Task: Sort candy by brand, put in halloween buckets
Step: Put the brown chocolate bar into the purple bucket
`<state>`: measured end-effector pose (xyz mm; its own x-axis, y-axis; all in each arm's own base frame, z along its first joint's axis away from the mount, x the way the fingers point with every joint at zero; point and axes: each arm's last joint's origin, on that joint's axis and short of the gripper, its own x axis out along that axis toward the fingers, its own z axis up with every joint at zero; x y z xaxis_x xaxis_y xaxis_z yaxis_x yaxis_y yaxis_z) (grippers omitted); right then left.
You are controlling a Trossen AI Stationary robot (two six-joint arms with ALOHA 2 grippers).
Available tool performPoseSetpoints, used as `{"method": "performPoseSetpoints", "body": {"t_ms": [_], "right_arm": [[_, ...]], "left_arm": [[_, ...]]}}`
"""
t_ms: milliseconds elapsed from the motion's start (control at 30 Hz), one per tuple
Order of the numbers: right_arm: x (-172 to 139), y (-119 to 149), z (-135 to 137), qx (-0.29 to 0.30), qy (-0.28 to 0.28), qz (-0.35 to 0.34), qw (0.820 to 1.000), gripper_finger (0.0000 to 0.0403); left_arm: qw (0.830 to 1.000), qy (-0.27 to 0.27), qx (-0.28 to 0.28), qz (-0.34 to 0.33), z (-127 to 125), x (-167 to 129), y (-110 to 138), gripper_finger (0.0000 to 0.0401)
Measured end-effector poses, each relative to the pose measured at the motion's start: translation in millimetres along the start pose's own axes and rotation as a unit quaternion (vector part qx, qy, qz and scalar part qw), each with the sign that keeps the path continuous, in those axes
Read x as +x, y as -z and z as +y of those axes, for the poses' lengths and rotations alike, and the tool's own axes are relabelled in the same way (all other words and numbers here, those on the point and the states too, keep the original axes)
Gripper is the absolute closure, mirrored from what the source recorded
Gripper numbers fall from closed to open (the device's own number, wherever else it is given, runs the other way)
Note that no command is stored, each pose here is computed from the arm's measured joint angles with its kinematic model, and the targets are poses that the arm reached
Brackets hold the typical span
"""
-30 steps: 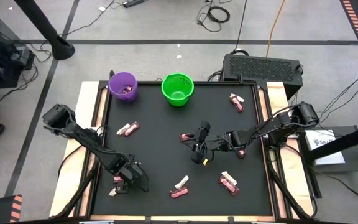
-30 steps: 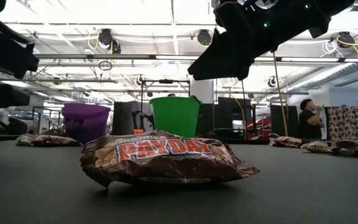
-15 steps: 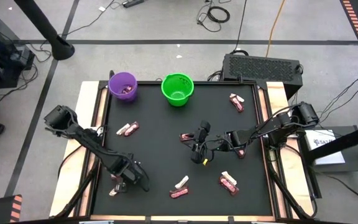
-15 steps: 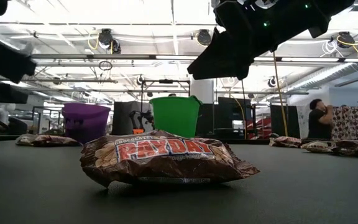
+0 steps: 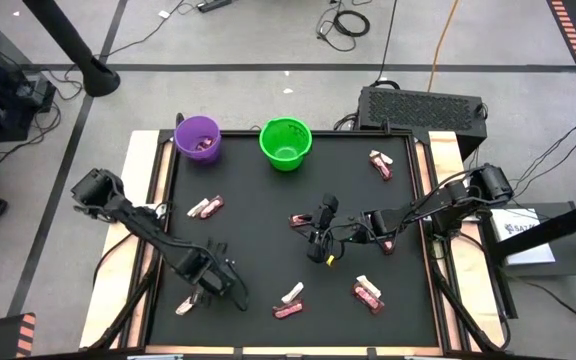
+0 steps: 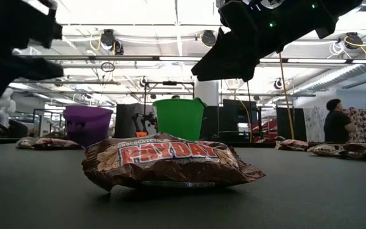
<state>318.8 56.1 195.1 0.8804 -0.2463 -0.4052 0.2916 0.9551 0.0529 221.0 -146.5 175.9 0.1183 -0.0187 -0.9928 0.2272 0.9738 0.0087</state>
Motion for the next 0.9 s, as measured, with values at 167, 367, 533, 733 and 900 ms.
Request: {"method": "performPoseSetpoints", "body": {"t_ms": [167,367,533,733,900], "right_arm": [[0,0,0,0.000,0.000,0.000,1.000,0.0237],[0,-1,0,0.002,-0.001,-0.003,1.000,0.0237],[0,-1,0,-0.004,0.000,-0.003,1.000,0.0237],[0,-1,0,-0.023,0.003,-0.004,1.000,0.0237],[0,0,-1,-0.030,0.003,-0.002,1.000,0.0237]], "left_arm": [[0.994,-0.107,0.014,0.013,19,-22,-2,0.0398],[0.969,-0.241,0.010,-0.048,67,-62,1,0.0398],[0.945,-0.310,-0.057,-0.090,133,-100,18,0.0399],[0.906,-0.354,-0.193,-0.131,222,-138,65,0.0399],[0.888,-0.328,-0.280,-0.160,277,-145,108,0.0399]]}}
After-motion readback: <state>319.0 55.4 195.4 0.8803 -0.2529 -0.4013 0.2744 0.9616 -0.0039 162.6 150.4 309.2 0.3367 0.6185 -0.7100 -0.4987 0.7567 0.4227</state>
